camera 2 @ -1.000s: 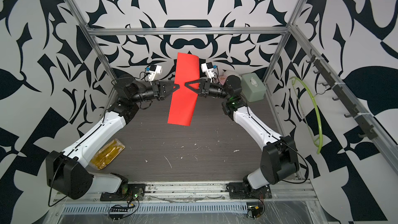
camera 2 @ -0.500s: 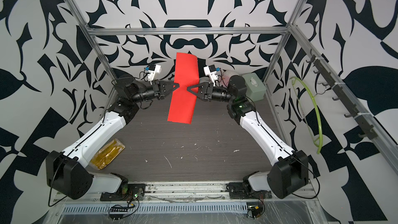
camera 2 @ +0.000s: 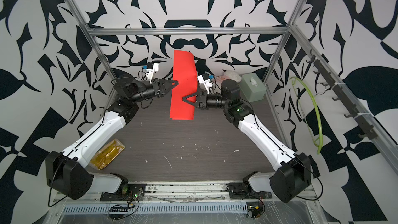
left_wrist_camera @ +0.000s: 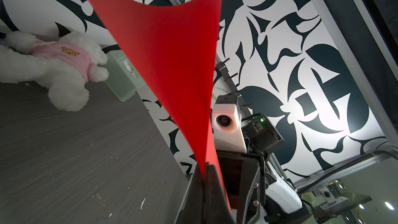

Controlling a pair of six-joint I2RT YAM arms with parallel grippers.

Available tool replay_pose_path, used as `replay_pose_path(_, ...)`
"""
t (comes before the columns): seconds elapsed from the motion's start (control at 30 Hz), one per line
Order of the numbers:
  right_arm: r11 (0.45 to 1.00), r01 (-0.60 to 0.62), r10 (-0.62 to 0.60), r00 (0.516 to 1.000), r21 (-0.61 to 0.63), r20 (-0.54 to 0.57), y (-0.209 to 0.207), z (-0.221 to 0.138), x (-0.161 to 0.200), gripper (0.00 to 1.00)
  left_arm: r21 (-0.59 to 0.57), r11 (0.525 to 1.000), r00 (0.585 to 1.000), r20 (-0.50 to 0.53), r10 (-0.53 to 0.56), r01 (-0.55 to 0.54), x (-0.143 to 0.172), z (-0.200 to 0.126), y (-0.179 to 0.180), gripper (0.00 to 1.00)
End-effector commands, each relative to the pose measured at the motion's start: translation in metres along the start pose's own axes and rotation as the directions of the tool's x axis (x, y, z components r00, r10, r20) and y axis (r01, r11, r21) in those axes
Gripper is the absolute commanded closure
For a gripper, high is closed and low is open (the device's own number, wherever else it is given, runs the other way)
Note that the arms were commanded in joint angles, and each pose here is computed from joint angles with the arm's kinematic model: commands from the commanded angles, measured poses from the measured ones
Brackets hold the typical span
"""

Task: Fold the rectangular paper in half along the long edge
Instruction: Fold the paper.

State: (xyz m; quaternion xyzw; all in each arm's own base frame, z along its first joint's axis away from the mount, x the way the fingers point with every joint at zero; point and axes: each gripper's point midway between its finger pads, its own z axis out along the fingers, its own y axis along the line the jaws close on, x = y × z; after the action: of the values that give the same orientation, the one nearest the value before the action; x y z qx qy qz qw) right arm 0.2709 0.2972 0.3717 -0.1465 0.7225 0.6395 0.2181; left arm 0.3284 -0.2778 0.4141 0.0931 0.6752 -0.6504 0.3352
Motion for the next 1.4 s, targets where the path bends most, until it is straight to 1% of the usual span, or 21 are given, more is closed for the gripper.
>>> replay_pose_path(0.0, 0.997, 0.073, -0.073, 0.997, 0.019, 0.001, 0.011, -0.002, -0.002, 0.55, 0.0, 0.996, 0.995, 0.044, 0.093, -0.094, -0.008, -0.008, -0.019, 1.0)
replay_pose_path(0.07, 0.996, 0.083, -0.083, 0.997, 0.031, -0.002, 0.012, -0.003, -0.002, 0.55, -0.031, 0.993, 0.992, 0.053, 0.118, -0.117, -0.005, -0.009, -0.019, 1.0)
replay_pose_path(0.2, 0.995, 0.093, -0.093, 0.996, 0.032, 0.005, 0.016, -0.003, -0.006, 0.55, -0.059, 0.987, 0.987, 0.065, 0.15, -0.146, -0.001, -0.01, -0.018, 1.0)
replay_pose_path(0.33, 0.996, 0.09, -0.09, 0.996, 0.021, 0.011, 0.016, -0.001, -0.009, 0.56, -0.074, 0.985, 0.985, 0.062, 0.159, -0.154, 0.002, -0.008, -0.016, 1.0)
replay_pose_path(0.43, 0.996, 0.092, -0.092, 0.996, 0.017, 0.009, 0.017, 0.0, -0.008, 0.58, -0.073, 0.985, 0.986, 0.058, 0.158, -0.154, 0.004, -0.008, -0.016, 1.0)
replay_pose_path(0.5, 0.996, 0.09, -0.09, 0.996, 0.016, 0.008, 0.016, 0.0, -0.008, 0.61, -0.074, 0.985, 0.985, 0.06, 0.161, -0.157, 0.004, -0.008, -0.016, 1.0)
replay_pose_path(0.7, 0.996, 0.093, -0.093, 0.996, 0.0, -0.015, 0.021, 0.0, -0.003, 0.77, -0.081, 0.983, 0.984, 0.065, 0.168, -0.162, 0.003, -0.008, -0.014, 1.0)
replay_pose_path(0.9, 0.994, 0.107, -0.107, 0.994, -0.002, -0.031, 0.027, -0.003, 0.0, 0.85, -0.084, 0.983, 0.984, 0.065, 0.168, -0.163, 0.001, -0.008, -0.014, 1.0)
replay_pose_path(1.13, 0.994, 0.107, -0.107, 0.994, 0.003, -0.035, 0.026, -0.004, 0.001, 0.89, -0.076, 0.984, 0.984, 0.058, 0.167, -0.162, 0.001, -0.006, -0.016, 1.0)
replay_pose_path(1.2, 0.994, 0.107, -0.106, 0.994, 0.005, -0.035, 0.025, -0.003, 0.001, 0.87, -0.074, 0.984, 0.985, 0.055, 0.164, -0.16, 0.001, -0.006, -0.016, 1.0)
replay_pose_path(1.27, 0.995, 0.103, -0.103, 0.994, 0.006, -0.037, 0.024, -0.003, 0.002, 0.81, -0.072, 0.985, 0.985, 0.053, 0.162, -0.158, 0.002, -0.005, -0.016, 1.0)
replay_pose_path(1.37, 0.994, 0.109, -0.109, 0.993, 0.004, -0.039, 0.024, -0.004, 0.003, 0.8, -0.072, 0.985, 0.986, 0.049, 0.16, -0.156, 0.002, -0.005, -0.015, 1.0)
